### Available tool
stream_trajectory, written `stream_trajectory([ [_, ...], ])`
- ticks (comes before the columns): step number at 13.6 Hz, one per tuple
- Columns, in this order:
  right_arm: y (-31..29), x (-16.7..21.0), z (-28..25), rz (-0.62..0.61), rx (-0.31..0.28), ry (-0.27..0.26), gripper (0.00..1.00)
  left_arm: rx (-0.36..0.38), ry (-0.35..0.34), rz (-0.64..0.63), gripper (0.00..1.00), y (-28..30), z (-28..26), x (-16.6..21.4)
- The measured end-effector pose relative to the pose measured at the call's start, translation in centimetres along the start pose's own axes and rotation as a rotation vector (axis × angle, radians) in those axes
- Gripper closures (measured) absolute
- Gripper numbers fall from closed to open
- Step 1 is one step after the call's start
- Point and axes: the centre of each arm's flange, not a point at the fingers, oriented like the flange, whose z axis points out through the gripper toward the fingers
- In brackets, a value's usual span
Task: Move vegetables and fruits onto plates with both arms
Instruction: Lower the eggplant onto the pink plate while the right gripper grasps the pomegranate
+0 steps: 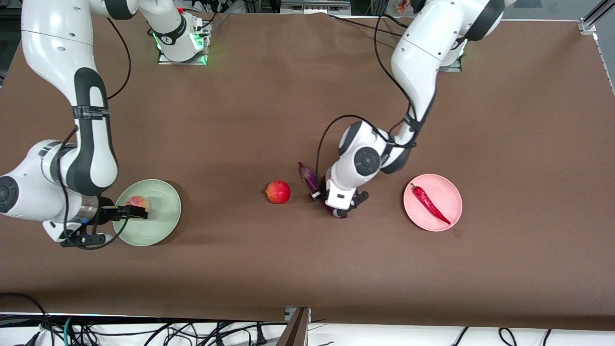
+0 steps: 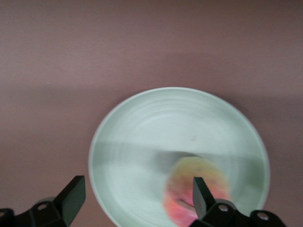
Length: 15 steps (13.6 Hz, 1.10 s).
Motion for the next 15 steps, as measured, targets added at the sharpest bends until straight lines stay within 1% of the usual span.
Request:
stream_trajectory([
  [2,-5.3,0.1,0.6,0.065,0.012,-0.008,0.00,0.048,-0.056,0.081,0.65,-2.0,-3.8,3.1],
  [3,-8.2,-0.1,1.0,0.091,0.011,-0.012,0.00,0.066,-0.075,0.119,0.65,-2.8,-5.8,4.1],
  [5,-14.7,-1.0,1.9,0.153,0.005,-0.024,0.00,0.106,-0.104,0.239,0.65,-5.2,-10.7,6.6],
  [6,-18.0,-1.6,2.4,0.179,-0.005,-0.029,0.00,0.119,-0.128,0.299,0.65,-6.8,-12.9,8.0],
  [8,-23.3,-3.1,3.2,0.210,-0.052,-0.024,0.00,0.122,-0.163,0.393,0.65,-10.9,-16.1,11.6],
  [9,-25.3,-3.7,3.5,0.229,-0.072,-0.011,0.00,0.111,-0.172,0.435,0.65,-13.3,-16.8,13.9],
  [11,-29.2,-4.7,4.1,0.286,-0.076,0.036,0.00,0.088,-0.192,0.502,0.65,-18.4,-17.0,17.8],
  [13,-32.1,-5.5,5.1,0.321,-0.068,0.074,0.00,0.072,-0.220,0.542,0.65,-22.1,-17.2,20.1],
  [15,-34.0,-6.0,5.9,0.334,-0.056,0.104,0.00,0.059,-0.256,0.565,0.65,-25.0,-17.8,21.4],
])
